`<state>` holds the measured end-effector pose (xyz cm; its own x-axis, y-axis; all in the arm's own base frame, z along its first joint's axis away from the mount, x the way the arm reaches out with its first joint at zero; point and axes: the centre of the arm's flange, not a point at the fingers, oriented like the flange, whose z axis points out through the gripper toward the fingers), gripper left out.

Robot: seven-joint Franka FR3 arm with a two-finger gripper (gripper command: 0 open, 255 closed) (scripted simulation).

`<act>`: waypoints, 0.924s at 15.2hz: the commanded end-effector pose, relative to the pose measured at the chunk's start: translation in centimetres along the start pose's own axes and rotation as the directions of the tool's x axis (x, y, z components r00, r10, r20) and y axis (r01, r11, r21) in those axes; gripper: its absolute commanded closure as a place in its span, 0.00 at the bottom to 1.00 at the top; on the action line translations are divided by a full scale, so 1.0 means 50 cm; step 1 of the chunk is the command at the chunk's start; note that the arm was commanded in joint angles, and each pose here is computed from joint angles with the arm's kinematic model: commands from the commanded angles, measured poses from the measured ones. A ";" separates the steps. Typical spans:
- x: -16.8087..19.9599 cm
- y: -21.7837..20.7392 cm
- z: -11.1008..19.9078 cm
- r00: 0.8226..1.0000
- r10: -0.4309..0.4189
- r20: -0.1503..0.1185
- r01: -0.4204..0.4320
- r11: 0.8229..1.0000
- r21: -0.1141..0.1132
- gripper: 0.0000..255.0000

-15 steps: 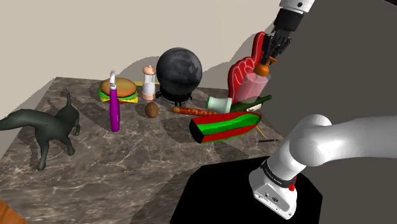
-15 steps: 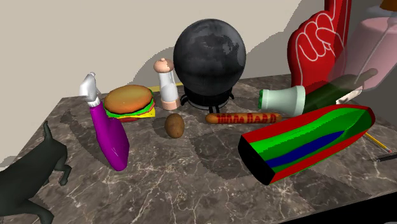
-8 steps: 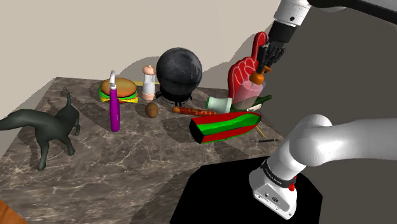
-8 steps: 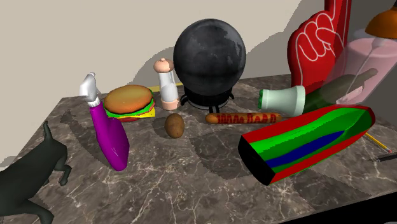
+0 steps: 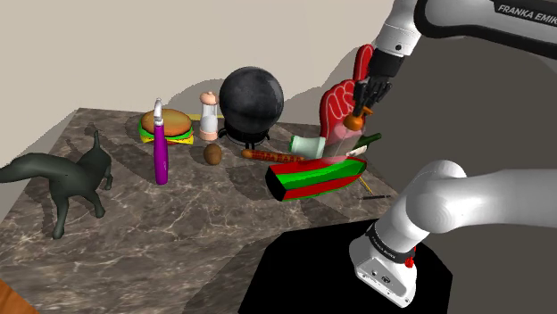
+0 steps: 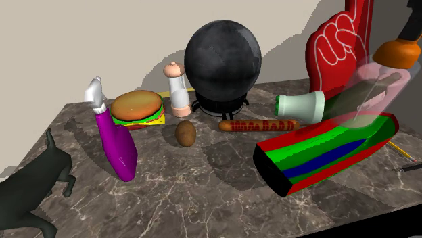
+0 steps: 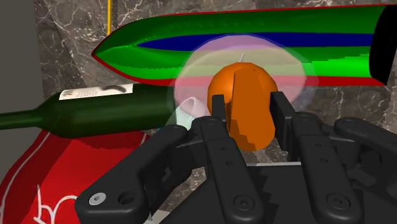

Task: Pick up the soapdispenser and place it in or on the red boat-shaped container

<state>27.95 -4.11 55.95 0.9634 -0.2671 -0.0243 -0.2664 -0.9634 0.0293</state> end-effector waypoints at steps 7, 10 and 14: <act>0.002 -0.002 0.092 1.000 0.000 -0.001 0.000 1.000 0.000 1.00; 0.002 -0.002 0.092 1.000 0.000 -0.001 0.000 1.000 0.000 1.00; 0.002 -0.002 0.092 1.000 0.000 -0.001 0.000 1.000 0.000 1.00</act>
<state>27.94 -4.15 51.33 0.9633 -0.2672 -0.0240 -0.2665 -0.9634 0.0293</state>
